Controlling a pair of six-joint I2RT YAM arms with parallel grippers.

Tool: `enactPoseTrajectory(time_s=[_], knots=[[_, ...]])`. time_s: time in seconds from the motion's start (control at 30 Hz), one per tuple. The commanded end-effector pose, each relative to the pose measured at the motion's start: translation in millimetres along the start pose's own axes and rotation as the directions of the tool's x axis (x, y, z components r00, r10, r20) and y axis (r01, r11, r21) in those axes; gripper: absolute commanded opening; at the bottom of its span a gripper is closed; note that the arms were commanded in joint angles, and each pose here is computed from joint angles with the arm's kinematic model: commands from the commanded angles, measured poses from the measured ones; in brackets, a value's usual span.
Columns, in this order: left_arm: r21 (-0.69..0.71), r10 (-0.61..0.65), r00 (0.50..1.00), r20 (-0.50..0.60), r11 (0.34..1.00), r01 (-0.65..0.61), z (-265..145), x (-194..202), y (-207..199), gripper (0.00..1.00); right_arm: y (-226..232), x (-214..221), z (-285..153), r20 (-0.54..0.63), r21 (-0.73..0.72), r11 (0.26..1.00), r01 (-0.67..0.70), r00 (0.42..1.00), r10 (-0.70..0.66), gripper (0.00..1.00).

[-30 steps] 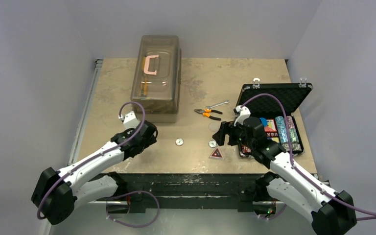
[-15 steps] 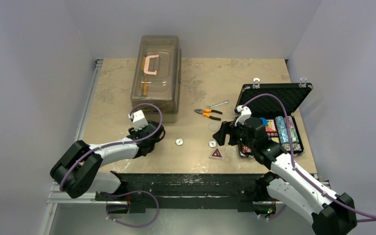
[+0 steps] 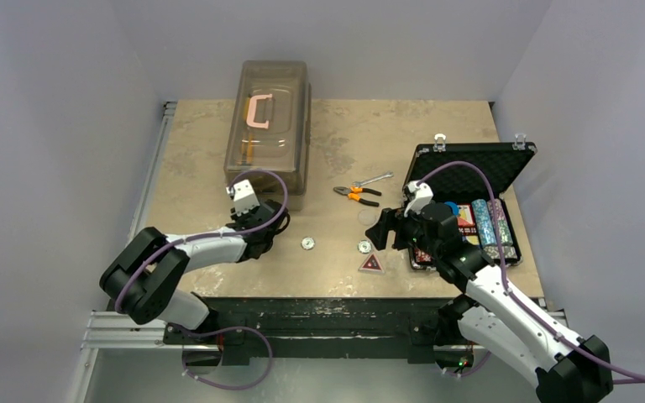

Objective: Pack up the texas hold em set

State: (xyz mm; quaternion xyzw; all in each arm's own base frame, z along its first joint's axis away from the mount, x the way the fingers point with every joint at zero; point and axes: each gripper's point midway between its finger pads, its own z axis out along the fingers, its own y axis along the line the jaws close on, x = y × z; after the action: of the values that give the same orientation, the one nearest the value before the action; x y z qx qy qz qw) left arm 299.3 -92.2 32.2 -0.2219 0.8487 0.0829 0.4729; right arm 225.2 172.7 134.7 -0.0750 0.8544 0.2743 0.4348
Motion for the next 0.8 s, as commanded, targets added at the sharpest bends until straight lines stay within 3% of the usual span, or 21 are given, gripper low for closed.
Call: enactPoseTrajectory(time_s=[0.0,0.1,0.2,0.33,0.57,0.77], knots=[[-0.013,-0.005,0.999,0.04,1.0,0.005,1.2,-15.8,-5.2,0.24,6.5,-7.9,-1.1,0.032,-0.032,0.999,0.026,0.999,-0.025,0.83],[-0.022,0.011,1.0,0.029,1.0,-0.01,0.7,-15.5,-4.7,0.22,6.1,-8.3,-1.4,0.034,-0.03,0.999,0.028,0.999,-0.027,0.83],[-0.063,0.005,1.0,0.0,0.998,-0.005,-1.7,-13.4,0.2,0.32,5.7,-8.8,-1.8,0.037,-0.028,0.999,0.028,0.999,-0.027,0.83],[-0.075,0.006,1.0,-0.015,0.997,-0.007,-2.8,-13.4,-0.3,0.39,5.5,-9.8,-2.4,0.043,-0.026,0.999,0.029,0.999,-0.028,0.83],[-0.044,-0.056,0.995,-0.084,0.998,0.052,-5.7,-2.2,-10.8,0.35,5.5,-10.3,-3.3,0.047,-0.025,0.999,0.028,0.999,-0.027,0.83],[-0.114,-0.095,0.993,-0.073,0.99,0.087,-0.9,0.2,-6.8,0.36,6.7,-10.0,-3.8,0.047,-0.031,0.999,0.029,0.999,-0.027,0.83]])
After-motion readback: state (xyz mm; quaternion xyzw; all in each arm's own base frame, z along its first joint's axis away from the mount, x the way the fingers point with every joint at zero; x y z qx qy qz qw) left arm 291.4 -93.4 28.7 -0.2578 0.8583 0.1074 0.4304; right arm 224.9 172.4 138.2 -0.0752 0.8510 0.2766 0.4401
